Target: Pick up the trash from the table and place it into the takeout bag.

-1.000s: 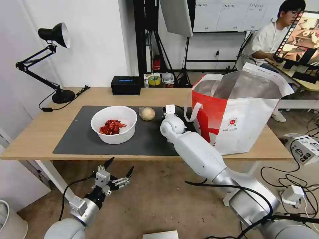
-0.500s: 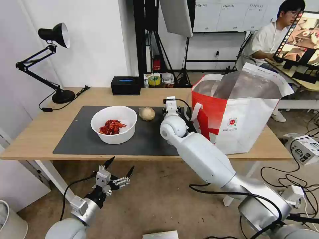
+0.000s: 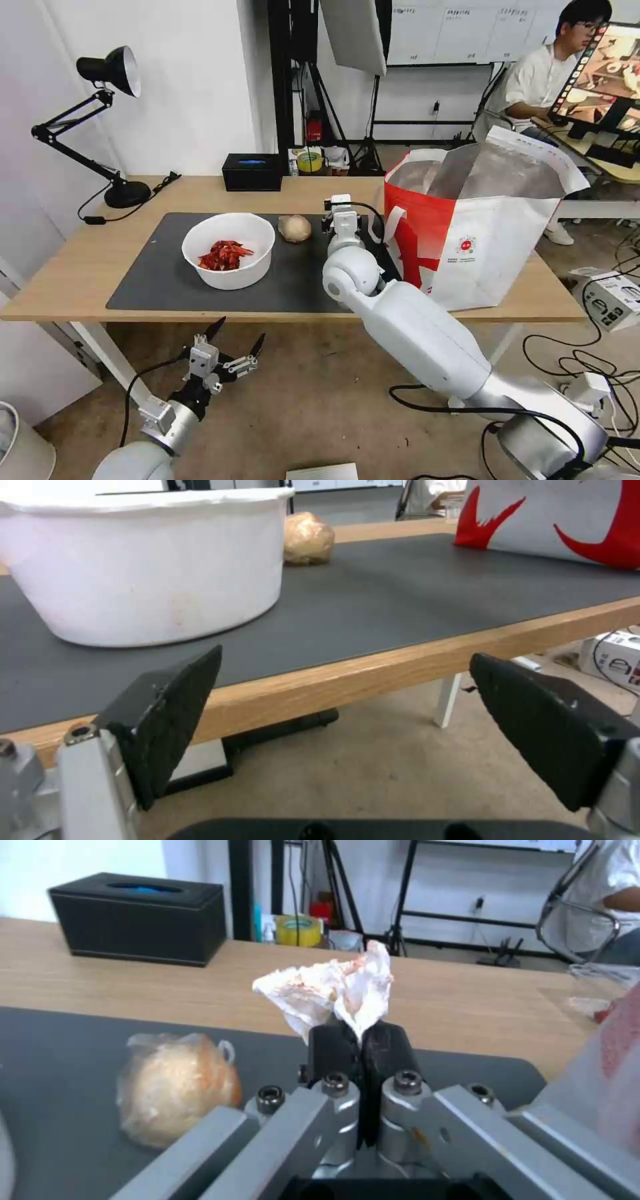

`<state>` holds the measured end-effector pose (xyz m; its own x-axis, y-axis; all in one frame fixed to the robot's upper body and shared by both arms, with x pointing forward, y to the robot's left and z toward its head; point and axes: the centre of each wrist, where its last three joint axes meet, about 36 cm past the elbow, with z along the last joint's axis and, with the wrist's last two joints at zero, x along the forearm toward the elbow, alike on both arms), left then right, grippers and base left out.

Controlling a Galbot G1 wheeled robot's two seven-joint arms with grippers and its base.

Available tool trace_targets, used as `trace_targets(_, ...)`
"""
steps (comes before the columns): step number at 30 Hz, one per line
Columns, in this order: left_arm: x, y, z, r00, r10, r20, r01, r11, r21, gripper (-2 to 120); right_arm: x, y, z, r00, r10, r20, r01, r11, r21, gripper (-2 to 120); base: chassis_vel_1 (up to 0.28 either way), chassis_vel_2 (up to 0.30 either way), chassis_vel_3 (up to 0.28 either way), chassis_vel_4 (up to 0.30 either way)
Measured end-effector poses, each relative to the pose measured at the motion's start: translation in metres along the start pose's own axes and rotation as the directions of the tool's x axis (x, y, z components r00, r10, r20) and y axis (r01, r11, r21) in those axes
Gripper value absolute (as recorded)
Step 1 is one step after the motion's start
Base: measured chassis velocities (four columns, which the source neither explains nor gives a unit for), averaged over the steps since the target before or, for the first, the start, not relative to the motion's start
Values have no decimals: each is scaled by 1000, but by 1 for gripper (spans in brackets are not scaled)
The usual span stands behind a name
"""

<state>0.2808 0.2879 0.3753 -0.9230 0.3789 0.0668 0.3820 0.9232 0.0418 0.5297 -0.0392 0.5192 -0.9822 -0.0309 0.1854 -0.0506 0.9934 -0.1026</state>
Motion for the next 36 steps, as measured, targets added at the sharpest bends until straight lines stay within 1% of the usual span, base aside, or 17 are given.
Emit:
trace_targets(4,0,2,-1,1000,-8,3,8,1000,-2,100,16,-5,5,1000,-24,6,24,1000,-1,0,0,0,0,0)
trace_targets(10,2,5,-3,1000,-14,6,14,1000,-8,100,47,-20,17,992,-113,50,115,993,-27,0,0,0,0,0)
trace_targets(11,2,6,-4,1000,-16,7,16,1000,-8,100,55,-28,22,986,-140,88,145,989,-43,0,0,0,0,0)
trace_targets(12,2,6,-4,1000,-16,7,16,1000,-8,100,55,-28,22,986,-140,88,145,989,-43,0,0,0,0,0)
trace_targets(14,2,5,-3,1000,-19,8,19,1000,-4,100,65,-43,27,975,-170,146,180,982,-59,0,0,0,0,0)
trace_targets(16,2,5,-3,1000,-20,9,20,1000,-3,100,68,-49,27,969,-178,170,191,980,-63,0,0,0,0,0)
trace_targets(18,2,2,-3,1000,-19,9,19,1000,4,100,76,-65,27,946,-203,251,220,975,-41,0,0,0,0,0)
trace_targets(19,2,2,-3,1000,-19,9,19,1000,4,100,76,-65,27,946,-203,251,220,975,-41,0,0,0,0,0)
trace_targets(22,3,-2,-1,1000,-19,8,19,1000,16,100,83,-85,23,909,-221,352,237,971,-2,0,0,0,0,0)
trace_targets(23,3,-2,-1,1000,-19,8,19,1000,16,100,83,-85,23,909,-221,352,237,971,-2,0,0,0,0,0)
trace_targets(25,3,-3,-2,1000,-19,9,19,1000,17,100,88,-93,18,895,-222,388,240,971,2,0,0,0,0,0)
trace_targets(26,3,-4,-2,1000,-18,11,17,1000,18,100,92,-102,13,882,-217,418,237,971,3,0,0,0,0,0)
trace_targets(27,3,-4,-2,1000,-18,11,17,1000,18,100,92,-102,13,882,-217,418,237,971,3,0,0,0,0,0)
trace_targets(30,2,-6,-2,1000,-15,12,15,1000,23,100,100,-121,3,867,-187,462,212,977,-2,0,0,0,0,0)
trace_targets(31,2,-6,-2,1000,-15,12,15,1000,23,100,100,-121,3,867,-187,462,212,977,-2,0,0,0,0,0)
trace_targets(34,0,-8,-2,1000,-8,13,8,1000,26,100,106,-140,-10,853,-161,497,193,981,-13,0,0,0,0,0)
trace_targets(36,0,-9,-2,1000,-6,13,5,1000,29,100,108,-146,-14,848,-154,507,187,982,-14,0,0,0,0,0)
